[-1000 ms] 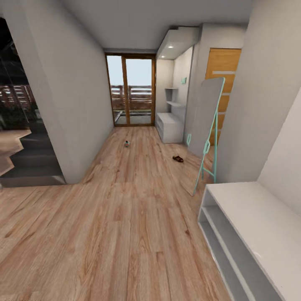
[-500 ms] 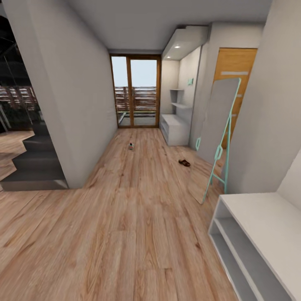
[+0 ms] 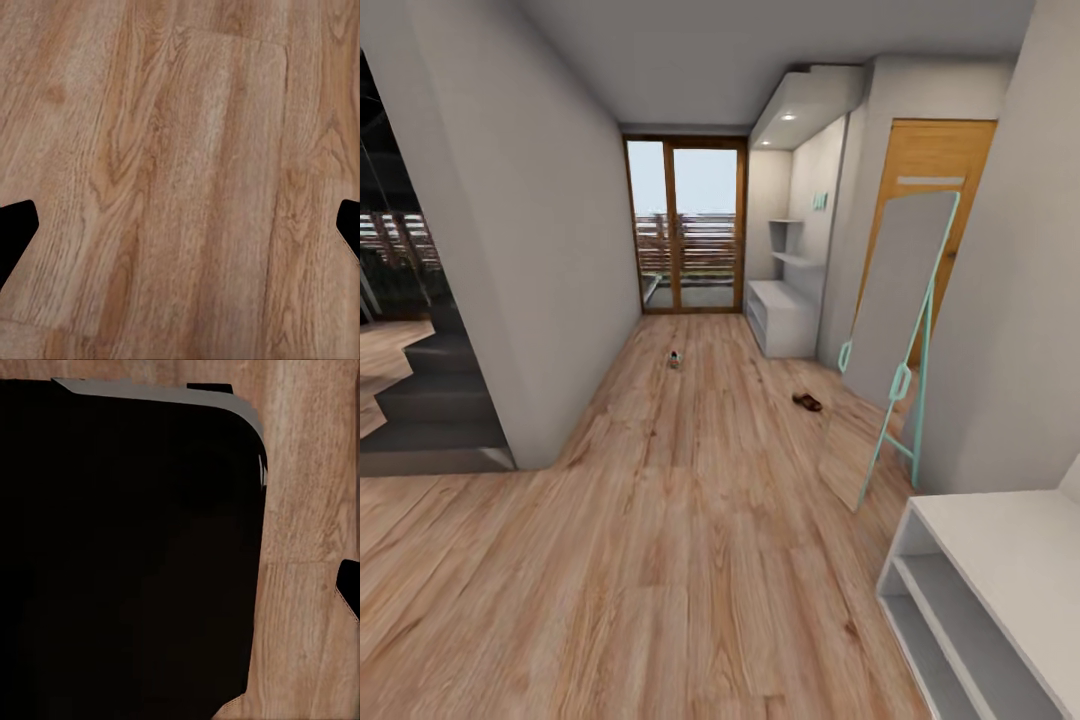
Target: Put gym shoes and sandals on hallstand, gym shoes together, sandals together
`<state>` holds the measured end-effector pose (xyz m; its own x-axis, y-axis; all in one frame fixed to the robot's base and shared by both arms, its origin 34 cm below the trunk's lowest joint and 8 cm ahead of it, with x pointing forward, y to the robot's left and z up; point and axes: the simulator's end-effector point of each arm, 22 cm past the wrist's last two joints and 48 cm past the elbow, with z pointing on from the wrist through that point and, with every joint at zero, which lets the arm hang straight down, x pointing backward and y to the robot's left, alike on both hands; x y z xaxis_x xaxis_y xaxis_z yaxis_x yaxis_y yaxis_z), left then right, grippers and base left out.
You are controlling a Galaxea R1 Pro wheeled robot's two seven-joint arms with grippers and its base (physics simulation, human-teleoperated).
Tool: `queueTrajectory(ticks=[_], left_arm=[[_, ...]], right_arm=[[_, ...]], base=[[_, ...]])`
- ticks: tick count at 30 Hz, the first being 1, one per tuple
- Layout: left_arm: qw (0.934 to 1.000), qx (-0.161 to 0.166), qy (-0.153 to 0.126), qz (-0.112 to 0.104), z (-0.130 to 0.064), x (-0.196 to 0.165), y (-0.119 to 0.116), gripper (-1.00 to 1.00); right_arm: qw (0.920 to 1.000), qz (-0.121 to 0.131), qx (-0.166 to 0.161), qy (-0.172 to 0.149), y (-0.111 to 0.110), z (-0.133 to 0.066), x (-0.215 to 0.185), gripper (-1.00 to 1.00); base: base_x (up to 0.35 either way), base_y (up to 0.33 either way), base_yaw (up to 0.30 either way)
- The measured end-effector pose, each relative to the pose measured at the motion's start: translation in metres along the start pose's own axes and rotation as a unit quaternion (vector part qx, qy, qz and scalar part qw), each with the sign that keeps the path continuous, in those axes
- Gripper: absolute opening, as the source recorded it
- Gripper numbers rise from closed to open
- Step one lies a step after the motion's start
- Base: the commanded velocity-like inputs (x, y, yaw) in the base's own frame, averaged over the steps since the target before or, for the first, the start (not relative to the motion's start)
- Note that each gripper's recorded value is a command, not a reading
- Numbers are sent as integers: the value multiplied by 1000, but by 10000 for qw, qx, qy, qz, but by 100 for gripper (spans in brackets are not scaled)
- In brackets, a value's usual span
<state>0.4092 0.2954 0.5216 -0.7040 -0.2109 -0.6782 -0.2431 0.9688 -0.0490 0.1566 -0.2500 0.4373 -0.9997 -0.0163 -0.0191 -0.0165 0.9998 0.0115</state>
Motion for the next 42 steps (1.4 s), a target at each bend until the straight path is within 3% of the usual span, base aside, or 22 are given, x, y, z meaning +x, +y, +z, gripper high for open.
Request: queueTrajectory(ticks=[42], left_arm=[[10000, 4, 2, 4, 0, 0, 0, 100]], right_arm=[[10000, 38, 1, -29, 0, 0, -2, 100]], base=[[343, 0, 0]])
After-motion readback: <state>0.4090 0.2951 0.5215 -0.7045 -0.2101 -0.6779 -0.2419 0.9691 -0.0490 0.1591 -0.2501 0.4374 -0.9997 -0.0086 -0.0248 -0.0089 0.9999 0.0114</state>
